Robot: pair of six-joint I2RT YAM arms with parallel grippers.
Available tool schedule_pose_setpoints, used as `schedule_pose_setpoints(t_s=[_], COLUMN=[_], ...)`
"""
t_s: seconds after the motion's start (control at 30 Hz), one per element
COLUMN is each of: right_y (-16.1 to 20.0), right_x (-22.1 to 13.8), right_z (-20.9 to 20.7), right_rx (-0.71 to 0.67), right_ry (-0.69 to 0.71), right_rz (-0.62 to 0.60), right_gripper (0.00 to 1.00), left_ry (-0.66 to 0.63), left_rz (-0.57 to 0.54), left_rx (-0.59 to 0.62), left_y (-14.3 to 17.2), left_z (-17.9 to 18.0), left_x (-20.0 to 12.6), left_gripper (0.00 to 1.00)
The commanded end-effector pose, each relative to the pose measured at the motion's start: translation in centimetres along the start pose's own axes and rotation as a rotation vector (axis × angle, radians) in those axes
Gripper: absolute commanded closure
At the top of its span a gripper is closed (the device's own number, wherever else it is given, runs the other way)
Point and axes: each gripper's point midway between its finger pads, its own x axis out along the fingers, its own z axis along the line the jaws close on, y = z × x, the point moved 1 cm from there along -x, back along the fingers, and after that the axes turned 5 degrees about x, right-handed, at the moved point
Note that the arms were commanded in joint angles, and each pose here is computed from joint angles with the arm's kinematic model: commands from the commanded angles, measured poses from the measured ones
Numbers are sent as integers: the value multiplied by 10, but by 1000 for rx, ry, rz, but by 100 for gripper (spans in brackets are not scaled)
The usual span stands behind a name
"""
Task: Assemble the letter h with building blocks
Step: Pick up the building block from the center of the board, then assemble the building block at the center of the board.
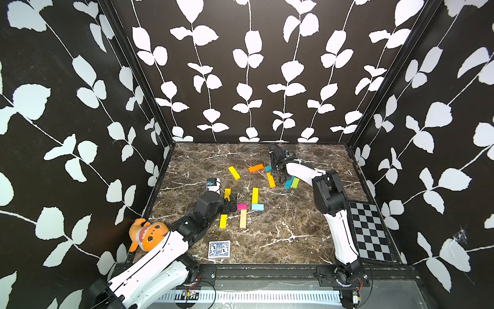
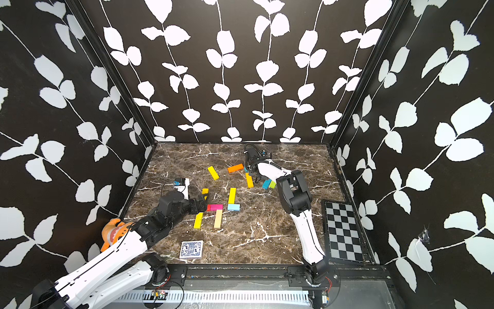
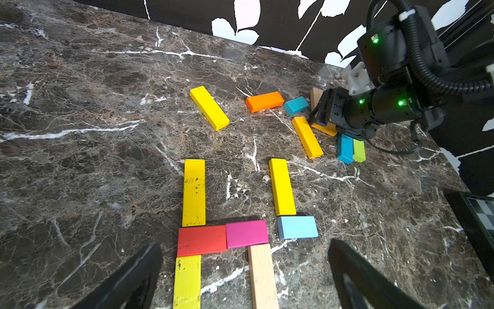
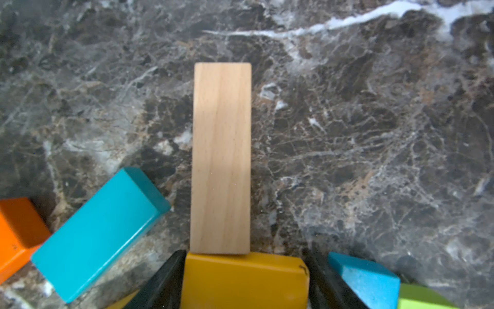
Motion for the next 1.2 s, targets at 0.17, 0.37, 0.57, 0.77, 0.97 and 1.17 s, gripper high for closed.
schedule_pose_setpoints(t_s=[0.17,0.37,0.57,0.77,0.97,1.17], right_y=[15,-16,26,89,147,167], right_x=[-2,-76,-116,-130,-132,-131], right_z=[-9,11,4,-18,-16,-5], right_rx=[-65,-123,-173,-209,-266,-273], right_ry=[-32,-146,-174,-177,-181,-182], right_rz=[27,-113,-81,-12,74,82], right_gripper=[53,55,55,54,54,54], left_ry=[19,27,34,34,33,28], left_rz=[-19,-19,-27,-26,-29,-35], left_rx=[-6,-8,-7,10,20,20], left_y=[-8,-9,-10,-10,-10,-11], left_z=[-6,-8,-9,-9,-9,-7], left_x=[0,2,3,3,2,1], left_gripper=[1,1,1,1,1,1])
